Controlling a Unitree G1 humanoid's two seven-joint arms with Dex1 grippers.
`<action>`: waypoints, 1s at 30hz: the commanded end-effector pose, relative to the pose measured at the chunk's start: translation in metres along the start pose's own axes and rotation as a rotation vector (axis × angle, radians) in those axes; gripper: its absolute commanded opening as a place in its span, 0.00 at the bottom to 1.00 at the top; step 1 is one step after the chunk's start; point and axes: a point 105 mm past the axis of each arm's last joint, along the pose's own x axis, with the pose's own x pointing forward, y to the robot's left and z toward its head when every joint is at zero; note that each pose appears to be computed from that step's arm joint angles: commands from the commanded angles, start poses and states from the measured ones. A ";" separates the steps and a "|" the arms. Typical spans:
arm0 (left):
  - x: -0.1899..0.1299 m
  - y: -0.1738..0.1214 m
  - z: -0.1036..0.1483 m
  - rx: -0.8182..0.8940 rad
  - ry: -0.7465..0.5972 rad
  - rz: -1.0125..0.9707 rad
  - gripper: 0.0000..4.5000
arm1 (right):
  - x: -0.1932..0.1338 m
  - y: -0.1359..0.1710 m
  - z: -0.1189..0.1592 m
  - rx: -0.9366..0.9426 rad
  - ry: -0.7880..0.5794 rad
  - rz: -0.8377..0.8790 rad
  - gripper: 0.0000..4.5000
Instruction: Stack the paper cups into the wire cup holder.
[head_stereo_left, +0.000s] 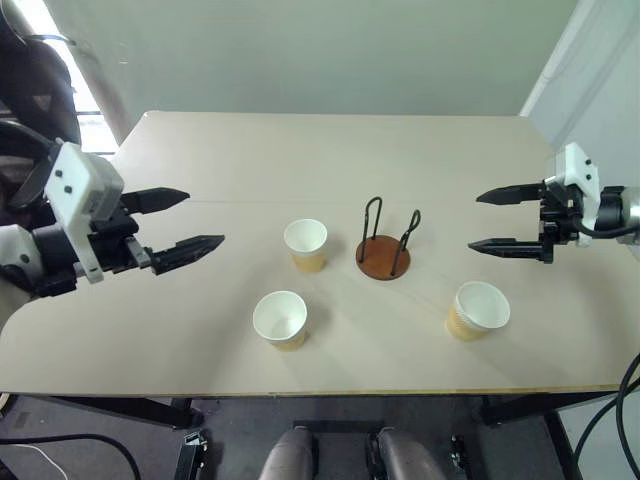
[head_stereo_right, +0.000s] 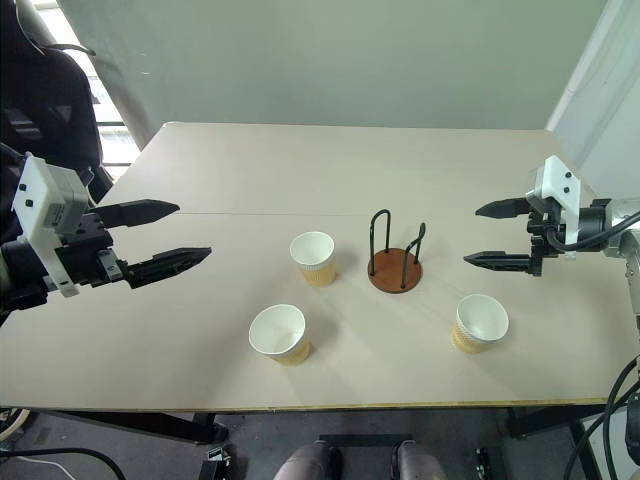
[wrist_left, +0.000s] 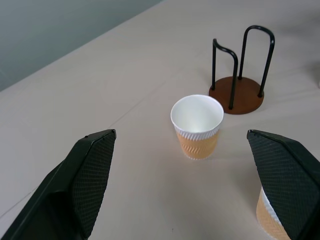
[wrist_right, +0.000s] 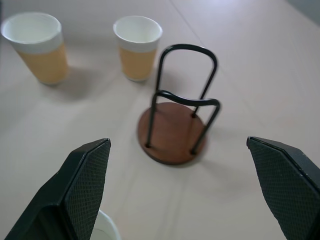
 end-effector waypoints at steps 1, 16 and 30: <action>-0.004 -0.001 0.014 0.050 -0.019 -0.014 1.00 | 0.006 0.007 0.002 0.010 0.040 0.004 1.00; 0.001 -0.010 0.013 0.051 -0.021 -0.039 1.00 | 0.071 0.023 -0.024 0.248 0.164 -0.036 1.00; 0.002 -0.015 0.011 0.043 -0.016 -0.027 1.00 | 0.108 0.019 -0.012 0.260 0.083 -0.067 1.00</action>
